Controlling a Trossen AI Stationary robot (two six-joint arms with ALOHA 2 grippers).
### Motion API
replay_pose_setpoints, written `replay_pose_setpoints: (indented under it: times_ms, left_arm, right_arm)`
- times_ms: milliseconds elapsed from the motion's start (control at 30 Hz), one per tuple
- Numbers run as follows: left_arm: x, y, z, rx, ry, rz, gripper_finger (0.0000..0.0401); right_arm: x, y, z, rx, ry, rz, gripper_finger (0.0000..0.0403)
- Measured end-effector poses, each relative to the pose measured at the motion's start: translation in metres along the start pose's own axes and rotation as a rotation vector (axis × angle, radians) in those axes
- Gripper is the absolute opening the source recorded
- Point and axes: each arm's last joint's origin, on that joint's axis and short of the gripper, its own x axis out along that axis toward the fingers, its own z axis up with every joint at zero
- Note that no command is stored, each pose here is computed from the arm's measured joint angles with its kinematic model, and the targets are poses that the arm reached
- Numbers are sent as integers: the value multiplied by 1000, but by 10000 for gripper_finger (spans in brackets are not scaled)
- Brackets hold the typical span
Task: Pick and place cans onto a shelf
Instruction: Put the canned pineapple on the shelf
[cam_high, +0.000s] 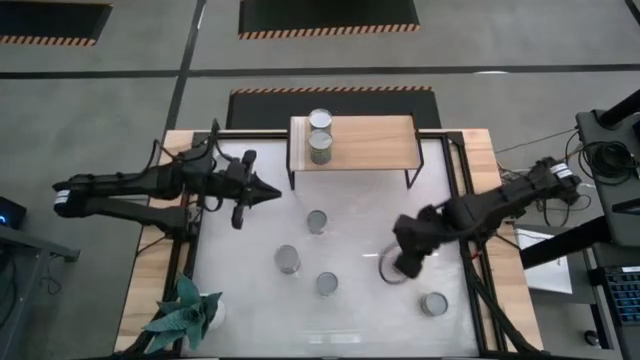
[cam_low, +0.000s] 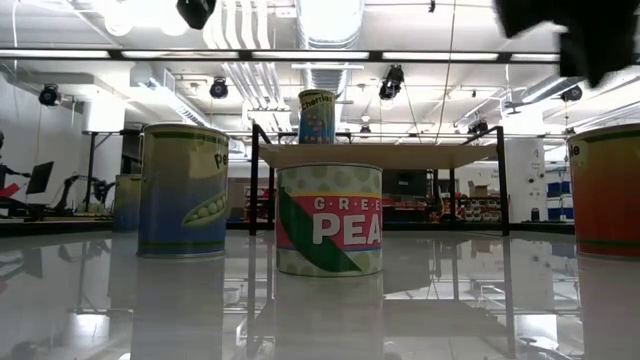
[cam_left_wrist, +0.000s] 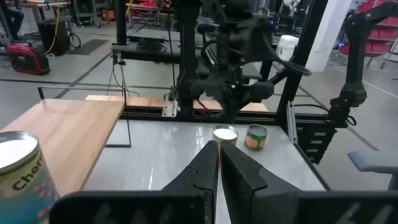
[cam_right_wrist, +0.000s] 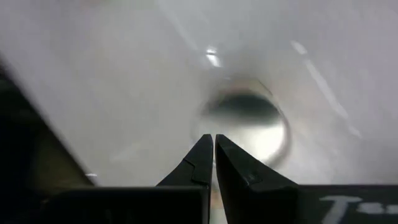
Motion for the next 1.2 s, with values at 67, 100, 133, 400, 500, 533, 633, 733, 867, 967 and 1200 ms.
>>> replay_pose_setpoints:
  times_ms: [67,100,133,400,500,533,633,733,867,967,1200]
  left_arm:
    - [2,0,-1,1,7,1,0]
    - [3,1,-1,2,5,0,0]
    - [3,1,-1,2,8,1,0]
    - [5,1,-2,1,13,2,0]
    - [5,1,-2,2,8,2,0]
    - [5,1,-1,3,6,2,0]
    - [5,1,-2,3,7,3,0]
    - [5,1,-2,9,7,3,0]
    - [5,1,-2,10,7,3,0]
    - [5,1,-2,10,7,4,0]
    - [5,3,-1,10,3,70,0]
  right_arm:
    - [4,1,-8,-31,-21,-38,9]
    - [5,1,-11,-46,-41,-54,9]
    - [6,2,-13,-59,-52,-67,10]
    - [9,3,-17,-20,-50,-73,88]
    - [9,2,-18,-7,-39,-84,149]
    - [9,1,-18,-3,-36,-92,171]
    - [8,-1,-19,-40,-23,-113,234]
    - [11,-2,-22,-141,2,-127,285]
    - [20,-5,-31,-258,35,-150,334]
    - [25,-8,-35,-272,50,-167,353]
    - [38,-10,-41,-269,46,-162,349]
